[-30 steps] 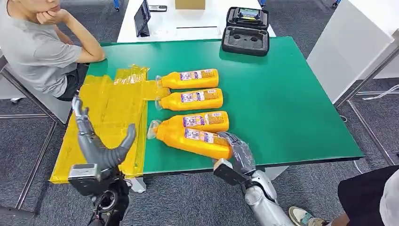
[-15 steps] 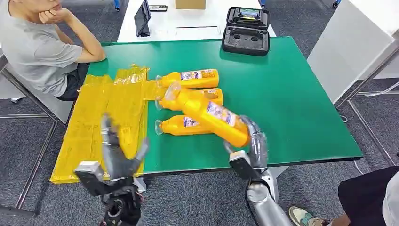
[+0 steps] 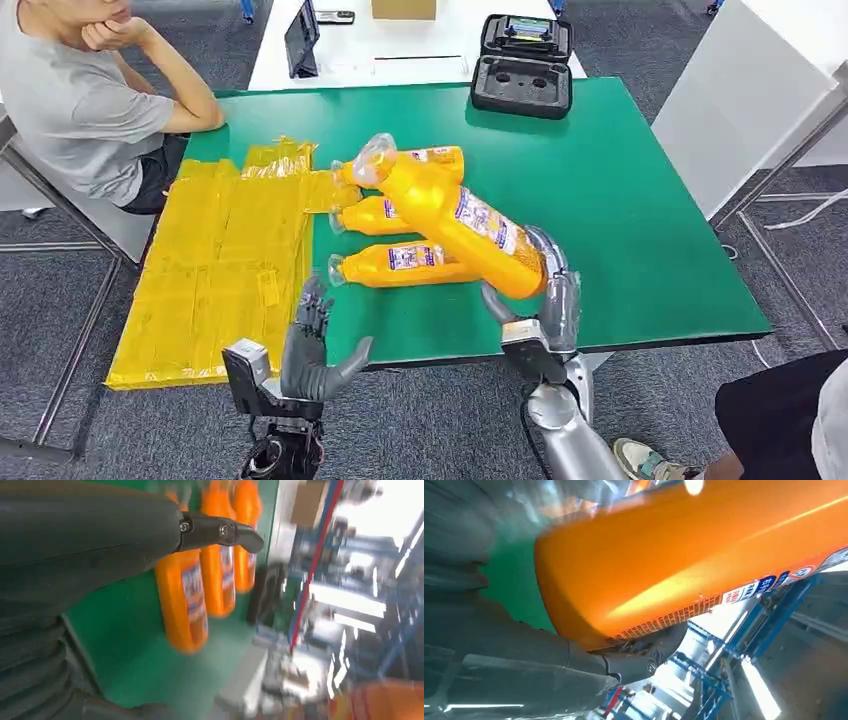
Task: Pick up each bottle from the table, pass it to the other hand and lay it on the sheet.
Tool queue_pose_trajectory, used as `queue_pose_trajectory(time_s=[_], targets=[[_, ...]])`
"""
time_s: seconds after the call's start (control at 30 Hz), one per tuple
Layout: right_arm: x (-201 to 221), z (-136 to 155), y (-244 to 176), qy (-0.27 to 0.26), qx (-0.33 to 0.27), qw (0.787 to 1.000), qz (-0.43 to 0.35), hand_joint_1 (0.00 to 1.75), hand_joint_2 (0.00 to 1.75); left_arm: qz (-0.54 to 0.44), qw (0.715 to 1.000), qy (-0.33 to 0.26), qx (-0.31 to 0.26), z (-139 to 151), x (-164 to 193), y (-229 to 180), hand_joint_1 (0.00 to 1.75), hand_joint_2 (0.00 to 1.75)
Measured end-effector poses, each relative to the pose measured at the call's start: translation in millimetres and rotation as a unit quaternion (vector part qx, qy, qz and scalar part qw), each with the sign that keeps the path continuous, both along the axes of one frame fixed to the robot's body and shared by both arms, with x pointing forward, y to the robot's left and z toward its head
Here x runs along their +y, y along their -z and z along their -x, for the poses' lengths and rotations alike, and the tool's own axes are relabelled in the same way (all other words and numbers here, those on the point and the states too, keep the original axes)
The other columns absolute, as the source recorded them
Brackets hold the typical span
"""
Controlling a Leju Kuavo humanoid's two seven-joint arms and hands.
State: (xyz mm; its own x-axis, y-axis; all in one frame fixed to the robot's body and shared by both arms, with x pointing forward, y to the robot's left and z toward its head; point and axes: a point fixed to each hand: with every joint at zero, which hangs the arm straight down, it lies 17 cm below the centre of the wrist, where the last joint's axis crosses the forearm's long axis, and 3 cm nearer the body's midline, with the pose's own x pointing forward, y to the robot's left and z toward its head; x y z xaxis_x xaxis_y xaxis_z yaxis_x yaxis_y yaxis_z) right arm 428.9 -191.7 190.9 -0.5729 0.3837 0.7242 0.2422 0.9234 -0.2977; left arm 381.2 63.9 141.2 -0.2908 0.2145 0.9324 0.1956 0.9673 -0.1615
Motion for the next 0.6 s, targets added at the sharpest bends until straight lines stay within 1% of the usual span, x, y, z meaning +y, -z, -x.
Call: queue_pose_trajectory(time_s=[0.07, 0.13, 0.47, 0.6], targets=[[8, -3, -5, -0.013, -0.005, 1.000, 0.003, 1.75, 1.75, 0.019, 0.999, 0.031, 0.005, 1, -10, -3, 0.00, 1.75], [16, -4, -8, -0.022, -0.009, 1.000, 0.011, 1.75, 1.75, 0.039, 0.998, 0.051, 0.011, 0, -15, -7, 0.00, 1.75], [31, -4, 0, -0.034, -0.004, 0.999, 0.025, 1.75, 1.75, 0.079, 0.992, 0.092, 0.035, -2, -21, -8, 0.00, 1.75], [44, -1, 4, -0.038, -0.008, 0.998, 0.050, 1.75, 1.75, 0.094, 0.988, 0.114, 0.046, -2, -30, -10, 0.00, 1.75]])
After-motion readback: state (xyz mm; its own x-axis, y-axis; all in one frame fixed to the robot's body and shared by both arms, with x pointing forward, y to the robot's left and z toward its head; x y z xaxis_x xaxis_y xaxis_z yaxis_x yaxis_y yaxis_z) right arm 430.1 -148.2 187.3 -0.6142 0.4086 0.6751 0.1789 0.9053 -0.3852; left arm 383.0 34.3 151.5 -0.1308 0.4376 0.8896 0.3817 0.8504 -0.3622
